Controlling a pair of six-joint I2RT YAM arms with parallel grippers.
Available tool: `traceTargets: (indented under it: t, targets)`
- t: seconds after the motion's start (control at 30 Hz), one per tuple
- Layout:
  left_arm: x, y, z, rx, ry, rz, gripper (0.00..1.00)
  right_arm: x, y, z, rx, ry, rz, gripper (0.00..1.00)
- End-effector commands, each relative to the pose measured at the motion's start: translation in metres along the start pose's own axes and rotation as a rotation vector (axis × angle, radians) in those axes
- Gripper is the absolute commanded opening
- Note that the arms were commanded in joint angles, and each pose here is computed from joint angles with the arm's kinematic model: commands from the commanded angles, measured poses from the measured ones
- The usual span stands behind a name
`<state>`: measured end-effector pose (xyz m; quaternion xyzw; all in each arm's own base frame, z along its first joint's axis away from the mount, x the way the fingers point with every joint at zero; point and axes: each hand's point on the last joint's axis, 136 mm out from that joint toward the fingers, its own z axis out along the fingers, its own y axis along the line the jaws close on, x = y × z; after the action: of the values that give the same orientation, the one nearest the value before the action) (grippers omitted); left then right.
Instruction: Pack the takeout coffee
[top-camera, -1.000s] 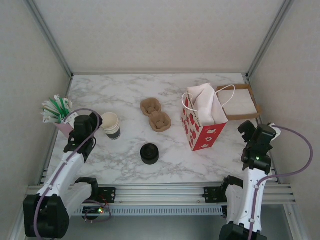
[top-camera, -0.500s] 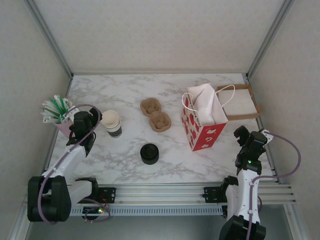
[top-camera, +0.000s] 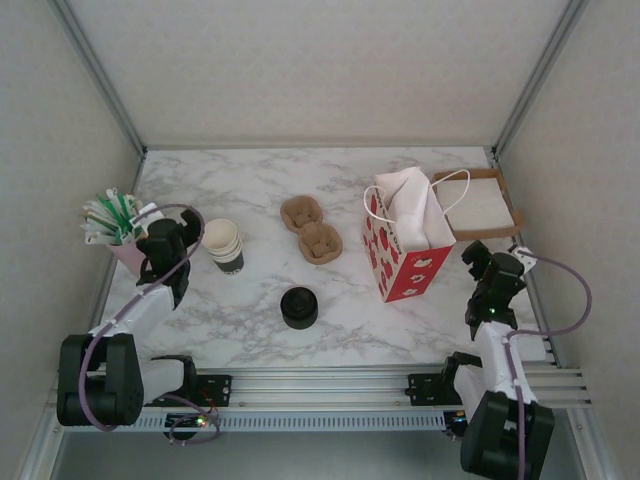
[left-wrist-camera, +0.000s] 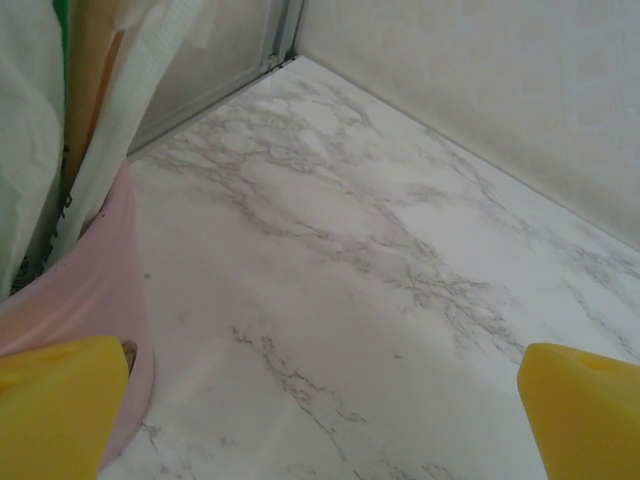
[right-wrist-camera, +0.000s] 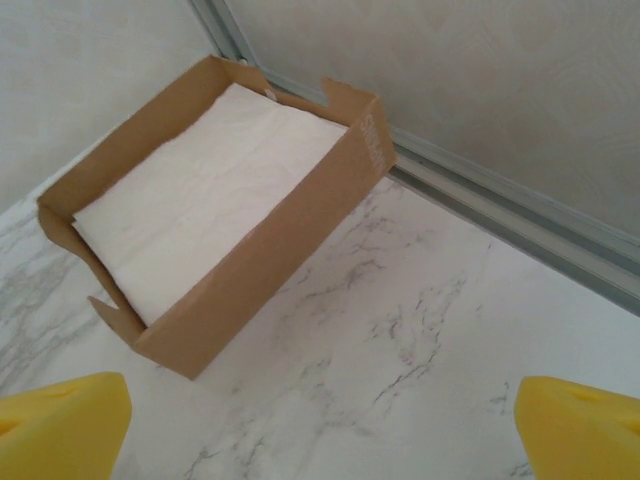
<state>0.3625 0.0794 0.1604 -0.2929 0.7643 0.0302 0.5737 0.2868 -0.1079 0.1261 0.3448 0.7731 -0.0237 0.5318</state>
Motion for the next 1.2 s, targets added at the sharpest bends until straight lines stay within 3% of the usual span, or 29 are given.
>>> traceTargets:
  t: [0.0,0.27,0.6,1.0,1.07,1.17]
  targets:
    - [0.023,0.009,-0.002,0.026,0.040,0.096,0.99,-0.008,0.002,0.012,0.006,-0.068,-0.010,0.99]
    - [0.011,0.003,-0.032,0.161,-0.150,0.128,1.00,0.015,0.020,0.041,-0.016,-0.021,-0.090,0.99]
    - [0.002,-0.004,-0.036,0.200,-0.193,0.123,1.00,0.020,0.043,0.049,-0.046,-0.025,-0.184,0.99]
    - [-0.055,-0.048,-0.057,0.370,-0.282,0.083,1.00,0.022,0.046,0.051,-0.059,-0.024,-0.189,0.99]
    - [-0.066,-0.048,-0.063,0.363,-0.309,0.069,1.00,0.022,0.047,0.051,-0.060,-0.024,-0.189,0.99]
    - [-0.080,-0.016,-0.068,0.202,-0.357,-0.033,1.00,0.021,0.047,0.051,-0.061,-0.024,-0.189,0.99]
